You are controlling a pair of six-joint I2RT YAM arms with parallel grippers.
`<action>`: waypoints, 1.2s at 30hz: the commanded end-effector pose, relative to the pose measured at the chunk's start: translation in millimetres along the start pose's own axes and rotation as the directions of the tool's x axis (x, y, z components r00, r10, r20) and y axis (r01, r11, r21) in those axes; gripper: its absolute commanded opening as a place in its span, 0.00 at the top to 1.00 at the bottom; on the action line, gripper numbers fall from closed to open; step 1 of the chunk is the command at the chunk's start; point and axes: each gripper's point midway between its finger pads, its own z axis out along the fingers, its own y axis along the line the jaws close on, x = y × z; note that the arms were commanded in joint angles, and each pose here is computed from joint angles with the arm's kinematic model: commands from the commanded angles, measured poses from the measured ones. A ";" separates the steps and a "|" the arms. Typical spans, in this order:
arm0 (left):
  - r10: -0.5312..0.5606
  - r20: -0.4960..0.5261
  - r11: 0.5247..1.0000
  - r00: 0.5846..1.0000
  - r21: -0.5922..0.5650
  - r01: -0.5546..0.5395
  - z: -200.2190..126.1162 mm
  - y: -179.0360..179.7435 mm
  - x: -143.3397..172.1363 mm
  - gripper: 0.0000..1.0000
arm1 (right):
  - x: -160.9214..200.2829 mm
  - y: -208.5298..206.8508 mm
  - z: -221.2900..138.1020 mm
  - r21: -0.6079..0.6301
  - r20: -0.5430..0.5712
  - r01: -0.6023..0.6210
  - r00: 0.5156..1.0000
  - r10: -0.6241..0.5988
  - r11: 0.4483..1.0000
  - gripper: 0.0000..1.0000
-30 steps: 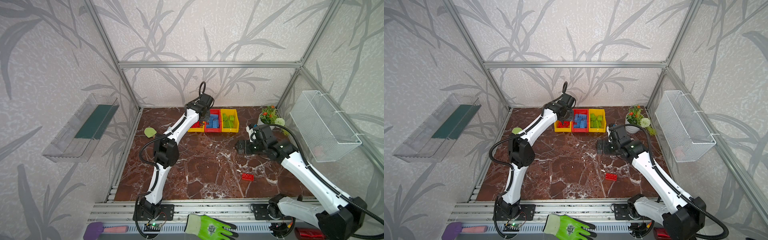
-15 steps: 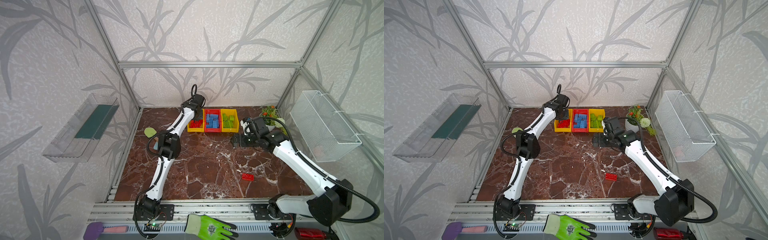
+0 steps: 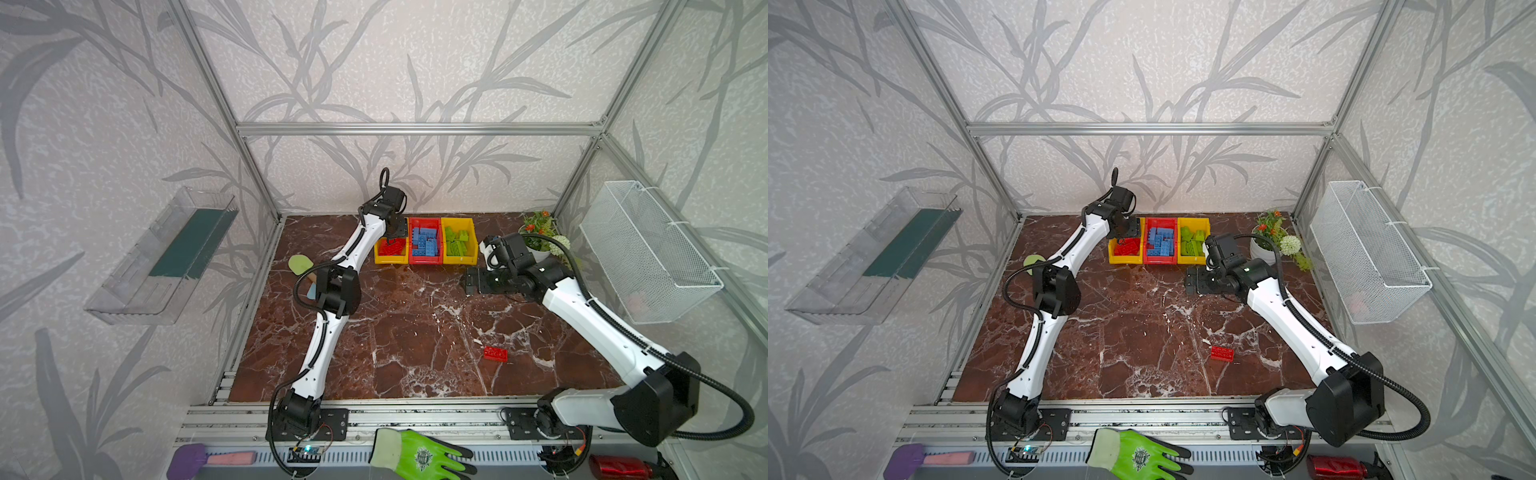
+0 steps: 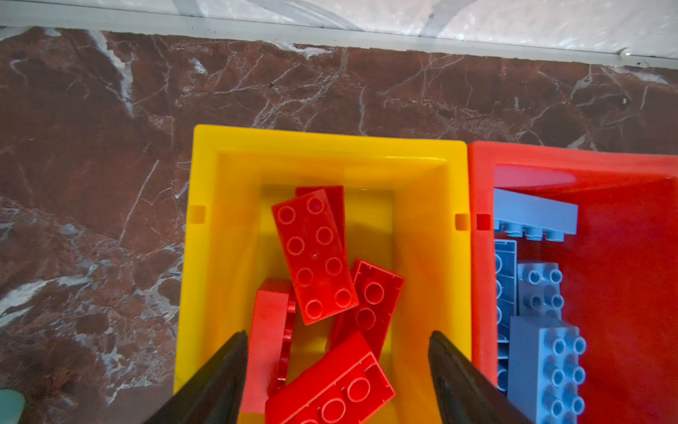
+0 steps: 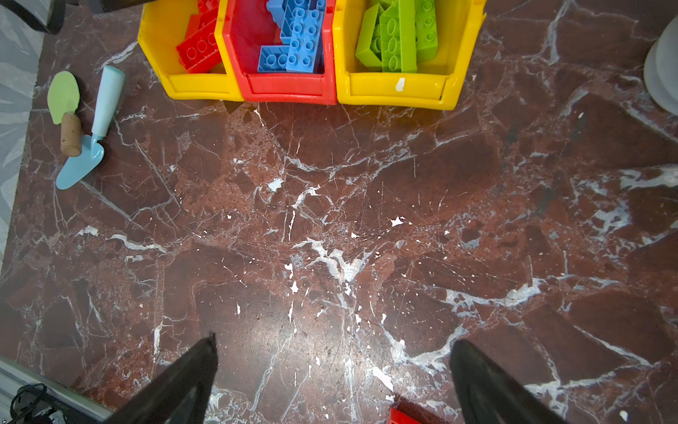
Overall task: Sort the legos into containers by color
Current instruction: Place the lego in the container, then move the lego to the center of the table.
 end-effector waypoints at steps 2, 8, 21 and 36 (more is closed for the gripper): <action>0.005 0.037 0.999 0.999 0.053 -0.007 -59.9 -16.6 -9.9 0.22 | 5.4 -8.7 -24.4 0.025 0.042 -0.012 0.999 0.011 1.000 0.01; 0.082 0.049 0.992 0.995 0.090 -0.086 -107.2 -56.4 29.6 0.22 | 24.1 -40.6 -51.0 0.130 0.086 -0.058 0.995 0.047 0.990 0.01; 0.314 -0.033 0.922 0.949 0.249 -0.297 -160.7 -133.3 223.0 0.22 | 64.2 -90.5 -77.2 0.184 0.136 -0.273 0.958 0.251 0.944 0.01; 0.182 0.086 0.976 0.980 0.103 -0.191 -186.4 -43.8 242.1 0.16 | 190.2 -83.6 17.8 0.266 -0.148 -0.293 0.929 0.340 0.918 0.01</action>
